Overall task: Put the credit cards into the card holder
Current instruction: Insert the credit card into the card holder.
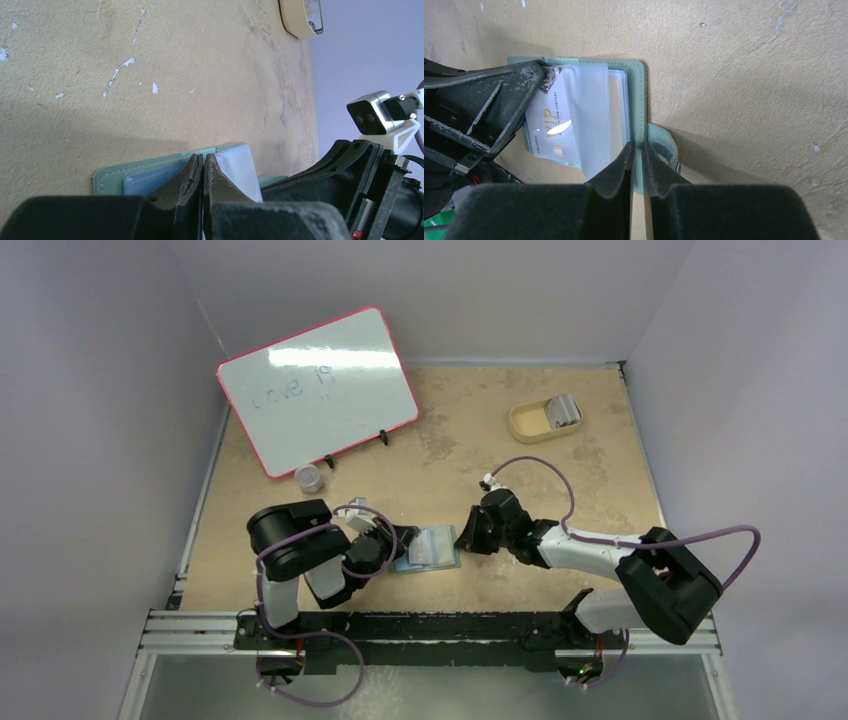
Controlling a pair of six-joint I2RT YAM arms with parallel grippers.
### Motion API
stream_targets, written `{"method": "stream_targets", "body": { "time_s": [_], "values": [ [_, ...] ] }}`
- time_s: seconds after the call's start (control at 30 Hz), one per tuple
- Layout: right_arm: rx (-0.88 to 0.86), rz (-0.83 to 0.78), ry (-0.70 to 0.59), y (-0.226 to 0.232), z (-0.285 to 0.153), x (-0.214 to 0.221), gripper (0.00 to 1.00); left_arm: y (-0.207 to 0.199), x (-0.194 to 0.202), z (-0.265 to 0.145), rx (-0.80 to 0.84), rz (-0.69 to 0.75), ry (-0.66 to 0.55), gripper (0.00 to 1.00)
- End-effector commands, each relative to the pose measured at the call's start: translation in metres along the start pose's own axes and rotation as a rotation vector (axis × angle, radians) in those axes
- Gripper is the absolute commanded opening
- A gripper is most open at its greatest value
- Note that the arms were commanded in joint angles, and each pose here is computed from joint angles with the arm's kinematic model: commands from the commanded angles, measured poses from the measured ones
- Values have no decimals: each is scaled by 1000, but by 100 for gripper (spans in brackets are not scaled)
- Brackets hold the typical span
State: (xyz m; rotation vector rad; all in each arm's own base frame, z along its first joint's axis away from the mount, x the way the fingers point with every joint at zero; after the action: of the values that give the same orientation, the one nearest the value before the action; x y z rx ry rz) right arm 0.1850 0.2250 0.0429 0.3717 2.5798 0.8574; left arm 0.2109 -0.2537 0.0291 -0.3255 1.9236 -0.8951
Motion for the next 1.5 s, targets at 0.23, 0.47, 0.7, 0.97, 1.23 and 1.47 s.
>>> {"method": "stream_targets", "body": {
  "time_s": [0.23, 0.47, 0.7, 0.97, 1.23, 1.47],
  "values": [
    [-19, 13, 9, 2, 2, 7, 11, 7, 21, -1, -38, 34, 50, 0],
    [-25, 18, 10, 2, 3, 8, 11, 3, 24, -1, -20, 4, 33, 0],
    [-28, 14, 2, 3, 0, 7, 11, 2, 26, 1, -38, 16, 54, 23],
    [-35, 4, -5, 7, -3, 5, 12, 7, 30, 1, -99, 57, 87, 32],
    [-73, -7, -29, 22, -18, -2, 13, 10, 32, 3, -161, 81, 113, 35],
    [-146, -1, -34, 46, -21, -1, 16, 6, 33, 3, -160, 76, 123, 37]
  ]
}}
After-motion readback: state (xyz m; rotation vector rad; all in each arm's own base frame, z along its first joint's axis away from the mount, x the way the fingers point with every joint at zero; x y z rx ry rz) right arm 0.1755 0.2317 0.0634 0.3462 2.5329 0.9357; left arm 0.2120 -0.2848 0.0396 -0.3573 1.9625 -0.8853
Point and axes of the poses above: each gripper's point midway between its finger pads, its own z axis out along the fingers, its own y axis along the line the jaws close on, x = y × z, the point moved 3 cm from there along -z, back along the fingers, and after that the axes turned 12 degrees about z, right-handed, at the moved point
